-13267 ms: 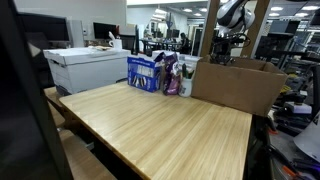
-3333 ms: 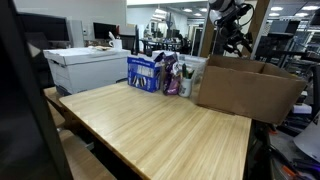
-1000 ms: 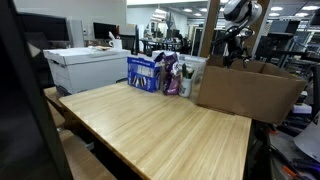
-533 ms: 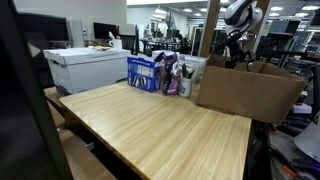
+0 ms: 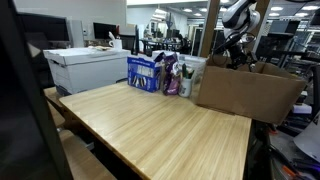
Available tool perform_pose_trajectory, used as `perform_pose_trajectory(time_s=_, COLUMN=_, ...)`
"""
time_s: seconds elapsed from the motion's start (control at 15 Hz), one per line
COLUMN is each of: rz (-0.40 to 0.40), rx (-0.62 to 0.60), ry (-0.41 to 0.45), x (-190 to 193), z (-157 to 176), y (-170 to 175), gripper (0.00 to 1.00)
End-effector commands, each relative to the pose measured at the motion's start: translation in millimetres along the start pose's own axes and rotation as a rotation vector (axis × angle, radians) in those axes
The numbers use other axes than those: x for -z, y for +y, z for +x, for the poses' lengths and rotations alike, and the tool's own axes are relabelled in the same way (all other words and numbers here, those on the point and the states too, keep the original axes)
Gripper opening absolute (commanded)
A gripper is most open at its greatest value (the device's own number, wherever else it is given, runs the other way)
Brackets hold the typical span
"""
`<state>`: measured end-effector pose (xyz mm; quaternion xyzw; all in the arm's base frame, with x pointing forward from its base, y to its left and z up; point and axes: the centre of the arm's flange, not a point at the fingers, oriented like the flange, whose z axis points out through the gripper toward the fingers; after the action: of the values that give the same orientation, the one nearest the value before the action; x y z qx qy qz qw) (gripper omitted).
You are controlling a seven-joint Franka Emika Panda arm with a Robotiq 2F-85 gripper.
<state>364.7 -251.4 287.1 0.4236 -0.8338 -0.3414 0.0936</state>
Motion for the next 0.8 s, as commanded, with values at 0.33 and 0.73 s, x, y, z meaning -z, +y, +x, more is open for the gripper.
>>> perform_pose_trajectory(time_s=0.33, rz=-0.055, rx=0.015, ry=-0.014, x=-11.3, z=-11.2, y=-14.8, gripper=1.0)
perform_pose_trajectory(time_s=0.73, rz=-0.072, rx=0.029, ry=0.004, x=-13.3, z=-21.2, y=-23.1, gripper=1.0)
